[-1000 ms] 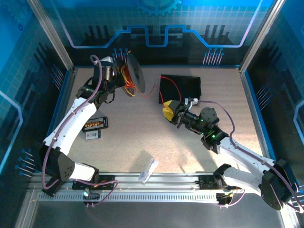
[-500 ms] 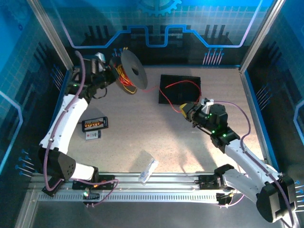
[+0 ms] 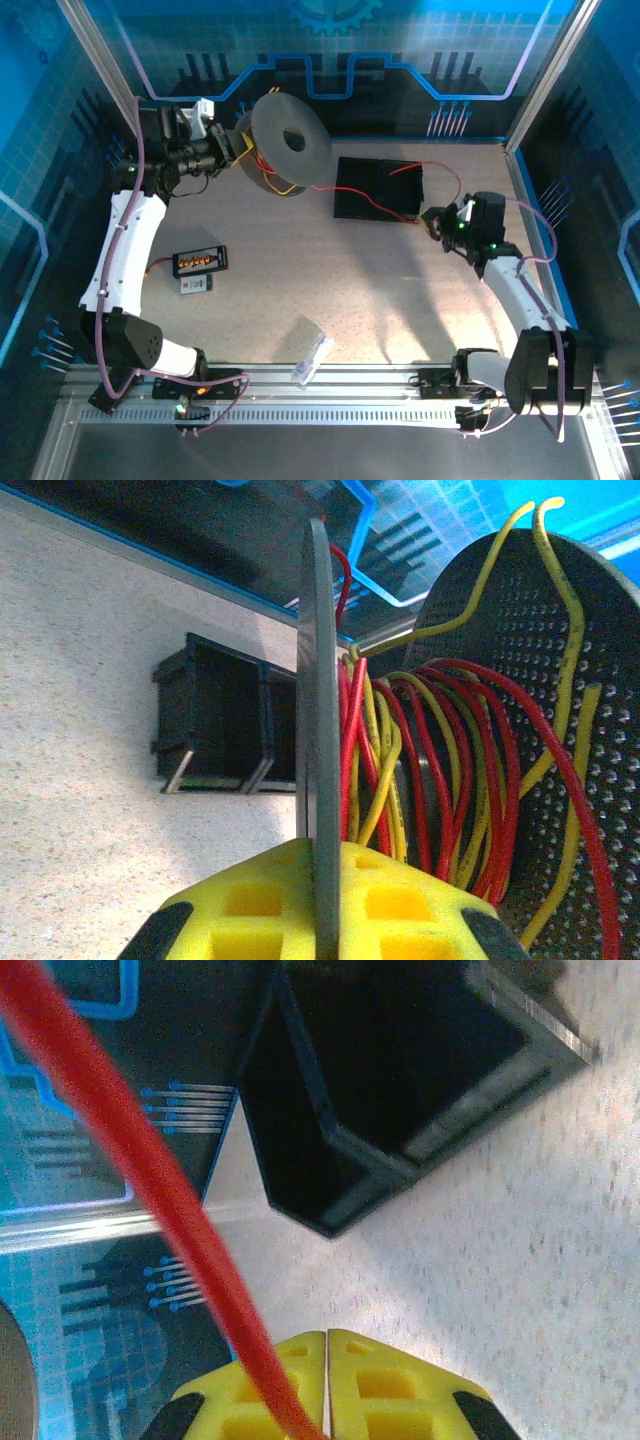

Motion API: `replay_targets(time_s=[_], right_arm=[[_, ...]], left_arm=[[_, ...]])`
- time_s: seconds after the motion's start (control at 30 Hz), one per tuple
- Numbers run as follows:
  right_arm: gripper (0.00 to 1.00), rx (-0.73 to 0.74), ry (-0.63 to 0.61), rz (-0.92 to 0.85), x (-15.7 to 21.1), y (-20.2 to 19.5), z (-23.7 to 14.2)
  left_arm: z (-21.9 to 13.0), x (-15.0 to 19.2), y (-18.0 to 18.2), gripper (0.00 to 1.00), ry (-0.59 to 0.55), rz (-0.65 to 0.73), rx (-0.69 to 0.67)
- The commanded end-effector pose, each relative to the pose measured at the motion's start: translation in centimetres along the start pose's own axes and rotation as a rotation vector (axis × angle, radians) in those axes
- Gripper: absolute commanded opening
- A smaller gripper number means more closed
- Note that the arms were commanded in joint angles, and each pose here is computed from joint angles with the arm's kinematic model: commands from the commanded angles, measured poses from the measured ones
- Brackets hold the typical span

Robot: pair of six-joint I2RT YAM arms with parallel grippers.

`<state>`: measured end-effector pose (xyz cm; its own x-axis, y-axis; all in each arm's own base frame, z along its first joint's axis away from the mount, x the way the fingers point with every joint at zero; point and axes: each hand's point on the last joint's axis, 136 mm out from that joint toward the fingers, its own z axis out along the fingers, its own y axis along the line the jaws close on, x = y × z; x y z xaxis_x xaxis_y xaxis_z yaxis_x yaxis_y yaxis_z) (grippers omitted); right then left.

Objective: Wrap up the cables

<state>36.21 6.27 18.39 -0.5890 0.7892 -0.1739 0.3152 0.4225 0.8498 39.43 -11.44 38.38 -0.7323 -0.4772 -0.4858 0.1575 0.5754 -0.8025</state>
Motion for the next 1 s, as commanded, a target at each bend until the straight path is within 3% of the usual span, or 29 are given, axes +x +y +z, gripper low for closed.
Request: replay_targets(time_s=[0.0, 0.4, 0.63, 0.8, 0.97], right_arm=[[0.0, 0.198, -0.117, -0.107, -3.9, -2.7, -1.1], [0.0, 0.409, -0.332, -0.201, -13.3, -1.7, -3.3], [0.0, 0.45, -0.382, -0.199, -16.7, -1.7, -4.7], [0.0, 0.462, -0.411, -0.183, -18.7, -2.1, -5.6], [0.0, 0.441, -0.432, -0.16, -20.7, -1.4, -6.2]], left_arm=[[-2.9, -0.2, -5.8, 0.0, -0.01, 0.148, 0.181], [-0.6, 7.4, -9.9, 0.0, 0.218, 0.357, 0.266], [0.7, 12.8, -11.6, 0.0, 0.351, 0.488, 0.298], [2.0, 16.9, -11.0, 0.0, 0.44, 0.619, 0.222], [4.3, 20.1, -8.4, 0.0, 0.518, 0.762, 0.039]])
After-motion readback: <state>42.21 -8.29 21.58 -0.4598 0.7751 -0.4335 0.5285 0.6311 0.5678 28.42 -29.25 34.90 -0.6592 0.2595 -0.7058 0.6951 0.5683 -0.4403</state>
